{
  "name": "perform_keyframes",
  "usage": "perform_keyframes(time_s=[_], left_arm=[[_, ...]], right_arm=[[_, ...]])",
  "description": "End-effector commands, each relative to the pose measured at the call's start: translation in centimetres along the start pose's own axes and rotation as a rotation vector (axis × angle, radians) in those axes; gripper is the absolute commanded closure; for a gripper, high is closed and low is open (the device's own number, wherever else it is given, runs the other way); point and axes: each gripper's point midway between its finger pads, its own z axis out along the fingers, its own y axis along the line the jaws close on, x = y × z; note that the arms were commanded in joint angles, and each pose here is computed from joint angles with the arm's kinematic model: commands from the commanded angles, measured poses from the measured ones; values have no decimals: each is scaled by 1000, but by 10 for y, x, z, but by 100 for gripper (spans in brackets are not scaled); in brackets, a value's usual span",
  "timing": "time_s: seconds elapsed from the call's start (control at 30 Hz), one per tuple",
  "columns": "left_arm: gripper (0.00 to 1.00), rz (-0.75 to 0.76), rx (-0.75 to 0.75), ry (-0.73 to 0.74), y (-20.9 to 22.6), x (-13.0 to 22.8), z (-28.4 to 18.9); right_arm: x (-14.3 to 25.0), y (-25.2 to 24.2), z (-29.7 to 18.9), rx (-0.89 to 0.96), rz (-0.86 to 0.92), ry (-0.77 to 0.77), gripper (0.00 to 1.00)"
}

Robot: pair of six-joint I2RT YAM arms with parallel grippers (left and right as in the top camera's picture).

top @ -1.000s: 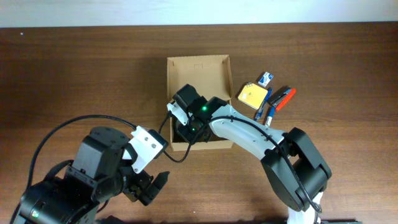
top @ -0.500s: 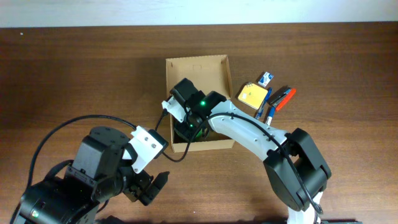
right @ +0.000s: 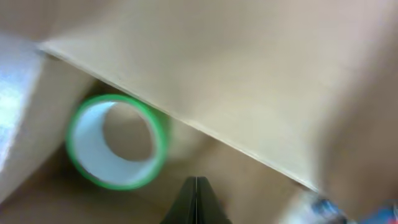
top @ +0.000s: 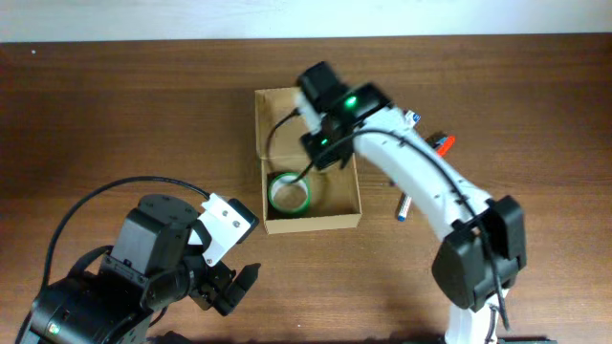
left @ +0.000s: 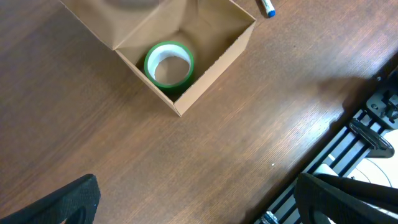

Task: Pack container
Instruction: 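Lift the right gripper out and move it toward the sticky notes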

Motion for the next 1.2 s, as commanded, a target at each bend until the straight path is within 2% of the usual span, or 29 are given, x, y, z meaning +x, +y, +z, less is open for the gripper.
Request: perform_keyframes(time_s=[0.0, 0.2, 0.53, 0.77, 0.97, 1.17], left_arm=[[1, 15, 8, -20, -1, -4, -4], [0, 15, 8, -20, -1, -4, -4], [0, 15, 8, -20, -1, -4, -4], [0, 15, 8, -19, -1, -4, -4], [0, 15, 8, -20, -1, -4, -4], [0, 15, 8, -19, -1, -4, -4]], right_arm=[[3, -37, -16, 55, 170, 0, 96], [37, -70, -20, 53, 277, 124, 96], [54, -68, -27, 59, 275, 186, 96], [68, -63, -56, 53, 228, 99, 96], [99, -58, -46, 36, 221, 18, 96], [111, -55, -23, 19, 233, -24, 96]])
